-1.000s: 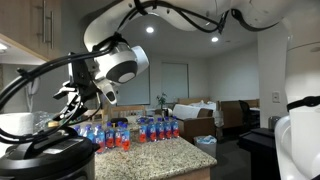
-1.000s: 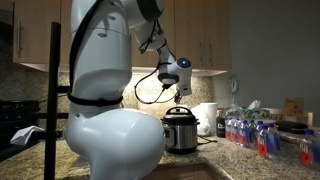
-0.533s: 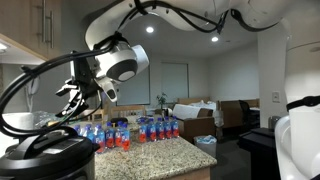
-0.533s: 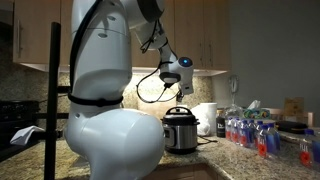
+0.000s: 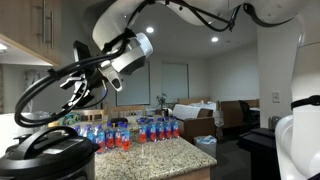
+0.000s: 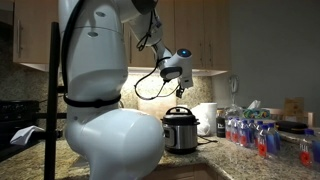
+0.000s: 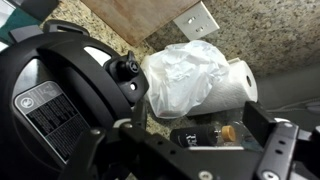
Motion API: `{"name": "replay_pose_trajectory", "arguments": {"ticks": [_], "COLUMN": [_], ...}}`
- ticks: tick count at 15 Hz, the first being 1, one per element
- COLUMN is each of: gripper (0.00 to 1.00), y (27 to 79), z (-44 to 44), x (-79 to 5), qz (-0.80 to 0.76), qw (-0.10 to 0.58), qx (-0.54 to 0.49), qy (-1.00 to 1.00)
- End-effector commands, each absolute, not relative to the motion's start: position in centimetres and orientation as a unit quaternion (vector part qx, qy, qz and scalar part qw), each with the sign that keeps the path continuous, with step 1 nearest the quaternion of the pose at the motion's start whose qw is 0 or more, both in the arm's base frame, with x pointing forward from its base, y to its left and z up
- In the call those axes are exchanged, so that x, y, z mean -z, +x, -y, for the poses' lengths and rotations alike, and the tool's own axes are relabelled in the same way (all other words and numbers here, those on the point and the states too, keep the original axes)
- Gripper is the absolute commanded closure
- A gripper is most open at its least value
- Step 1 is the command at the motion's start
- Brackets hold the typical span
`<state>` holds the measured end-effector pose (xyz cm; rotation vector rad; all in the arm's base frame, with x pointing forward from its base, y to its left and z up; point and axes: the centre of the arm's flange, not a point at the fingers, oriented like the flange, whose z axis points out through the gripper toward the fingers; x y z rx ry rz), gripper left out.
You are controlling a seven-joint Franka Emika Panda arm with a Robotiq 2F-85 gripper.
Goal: Uncover the cooker and put the lid on the counter
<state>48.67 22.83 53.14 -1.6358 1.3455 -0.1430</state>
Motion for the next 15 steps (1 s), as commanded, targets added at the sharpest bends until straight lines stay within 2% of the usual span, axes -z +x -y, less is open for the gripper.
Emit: {"name": "replay_pose_trajectory", "arguments": {"ticks": [1,8,15], "gripper": [0.0,0.0,0.0], "y": [47.2,46.5,45.9], "z": [-22.2,-21.6,-21.3], "x": [-55.2,-56.5,-57.7], "qz": [-0.583,-0.61,-0.617], "qw": [0.454,0.39,0.363], "qx": [0.013,-0.069,-0.1], "qy": [-0.673,-0.686,-0.691]}}
